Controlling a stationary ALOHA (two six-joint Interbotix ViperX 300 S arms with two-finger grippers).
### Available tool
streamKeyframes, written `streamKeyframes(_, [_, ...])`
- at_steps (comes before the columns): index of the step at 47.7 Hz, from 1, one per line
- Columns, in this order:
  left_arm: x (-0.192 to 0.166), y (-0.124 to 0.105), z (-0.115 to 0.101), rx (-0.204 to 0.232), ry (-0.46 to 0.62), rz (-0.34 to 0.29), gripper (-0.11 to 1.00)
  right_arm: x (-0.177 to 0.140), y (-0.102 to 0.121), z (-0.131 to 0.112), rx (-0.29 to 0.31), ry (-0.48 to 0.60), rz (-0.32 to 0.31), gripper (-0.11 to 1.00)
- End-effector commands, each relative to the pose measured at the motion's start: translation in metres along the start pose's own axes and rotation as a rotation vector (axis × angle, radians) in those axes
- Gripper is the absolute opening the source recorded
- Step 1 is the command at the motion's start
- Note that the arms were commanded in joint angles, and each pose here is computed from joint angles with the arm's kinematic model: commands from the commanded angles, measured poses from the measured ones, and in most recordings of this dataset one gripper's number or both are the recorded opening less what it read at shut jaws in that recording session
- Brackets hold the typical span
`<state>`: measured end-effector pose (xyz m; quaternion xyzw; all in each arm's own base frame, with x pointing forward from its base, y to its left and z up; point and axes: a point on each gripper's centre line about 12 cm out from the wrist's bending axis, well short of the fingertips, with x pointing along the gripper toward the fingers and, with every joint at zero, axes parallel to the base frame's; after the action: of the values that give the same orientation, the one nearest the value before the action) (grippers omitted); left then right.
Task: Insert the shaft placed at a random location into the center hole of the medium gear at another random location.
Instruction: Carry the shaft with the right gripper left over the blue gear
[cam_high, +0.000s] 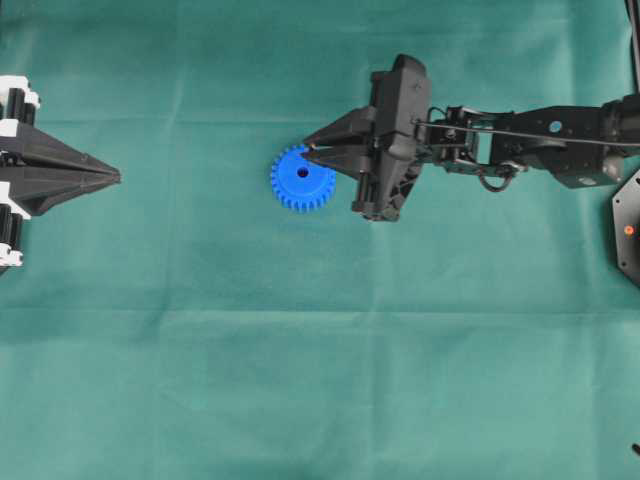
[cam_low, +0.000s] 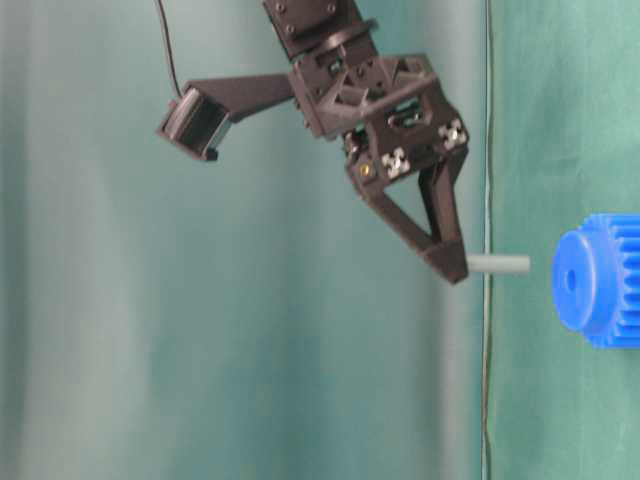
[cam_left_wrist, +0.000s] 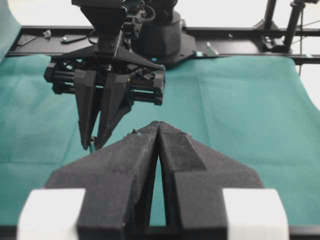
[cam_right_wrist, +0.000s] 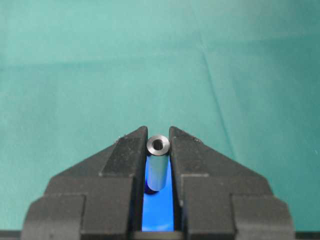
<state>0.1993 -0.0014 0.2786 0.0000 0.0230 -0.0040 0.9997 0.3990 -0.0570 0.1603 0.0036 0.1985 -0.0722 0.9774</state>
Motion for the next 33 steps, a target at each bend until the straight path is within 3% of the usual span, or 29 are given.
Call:
streamKeyframes(1, [0.002, 0.000, 0.004, 0.000, -0.009, 0.001, 0.00, 0.004, 0.002, 0.017, -0.008, -0.040, 0.004, 0.14])
streamKeyframes(20, [0.002, 0.000, 0.004, 0.000, -0.005, 0.001, 0.00, 0.006, 0.002, 0.017, -0.007, -0.038, 0.004, 0.14])
streamKeyframes(33, [0.002, 0.000, 0.004, -0.002, -0.002, 0.002, 0.00, 0.012, 0.004, 0.003, -0.005, -0.002, 0.008, 0.14])
